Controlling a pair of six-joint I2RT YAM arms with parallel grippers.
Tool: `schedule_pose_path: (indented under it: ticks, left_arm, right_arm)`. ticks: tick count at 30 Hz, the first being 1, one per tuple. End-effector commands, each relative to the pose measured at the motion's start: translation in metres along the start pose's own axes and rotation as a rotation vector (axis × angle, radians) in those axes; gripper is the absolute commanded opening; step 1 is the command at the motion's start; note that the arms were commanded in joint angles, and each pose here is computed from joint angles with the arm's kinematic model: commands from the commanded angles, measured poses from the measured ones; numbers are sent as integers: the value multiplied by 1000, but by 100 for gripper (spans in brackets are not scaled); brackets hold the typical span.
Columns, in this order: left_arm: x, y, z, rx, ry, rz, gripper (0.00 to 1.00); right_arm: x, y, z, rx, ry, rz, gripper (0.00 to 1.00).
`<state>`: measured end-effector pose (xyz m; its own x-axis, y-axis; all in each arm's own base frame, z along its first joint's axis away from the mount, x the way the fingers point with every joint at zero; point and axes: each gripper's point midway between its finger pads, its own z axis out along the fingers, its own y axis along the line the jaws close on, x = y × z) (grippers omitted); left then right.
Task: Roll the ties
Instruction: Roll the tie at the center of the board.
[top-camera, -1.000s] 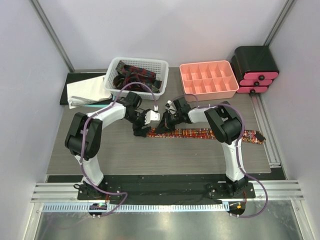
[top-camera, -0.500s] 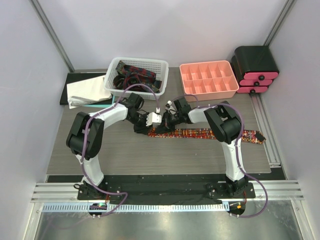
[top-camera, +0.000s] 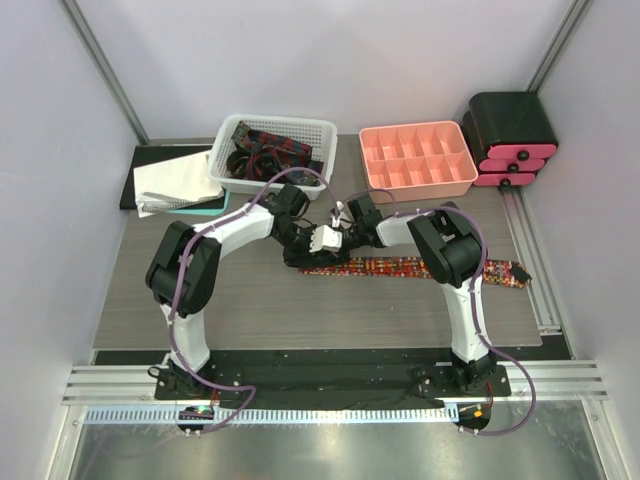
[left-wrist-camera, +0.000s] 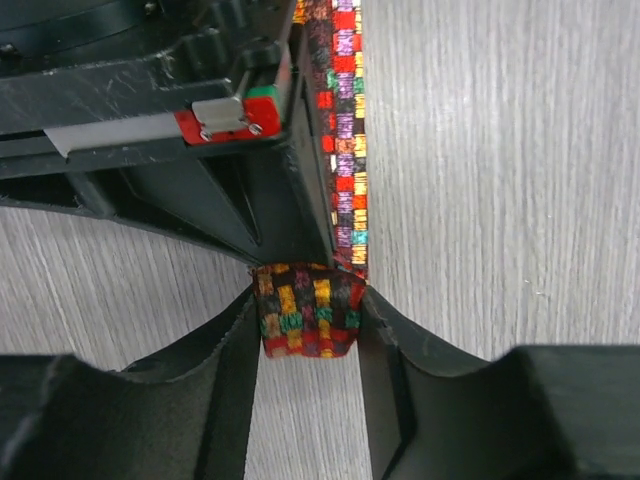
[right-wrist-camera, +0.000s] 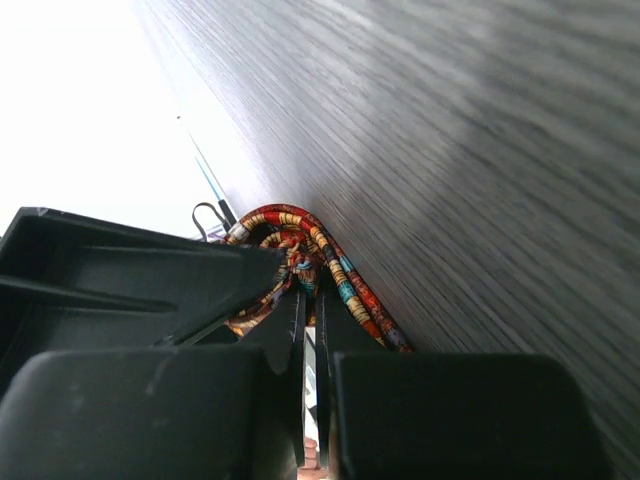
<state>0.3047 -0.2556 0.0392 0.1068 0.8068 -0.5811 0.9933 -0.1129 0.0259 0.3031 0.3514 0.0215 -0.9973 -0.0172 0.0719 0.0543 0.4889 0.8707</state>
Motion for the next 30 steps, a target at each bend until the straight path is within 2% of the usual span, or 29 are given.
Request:
schedule_pose_path:
  ticks: [1,3,7,13,16,21,30]
  left_arm:
    - [0,9,11,5,43,9,43]
    - [8,8,13,10,84,5,39]
    - [12,3,19,28,121,-10,33]
    - [20,0,23,50,194,-43,31]
    - [26,-2,24,55,215,-43,30]
    - [27,-2,24,59,223,-45,30]
    - [28,-2,24,60,224,-44,31]
  right_arm:
    - [3,-24,8,76,-12,37,5]
    - [4,-21,8,66,-7,30,6]
    - [6,-10,3,43,-13,7,15]
    - [11,14,-11,22,-27,-24,28]
    - [16,23,-22,16,-35,-36,31]
    - [17,28,-34,14,-63,-52,32]
    - [-9,36,-23,-29,-136,-46,34]
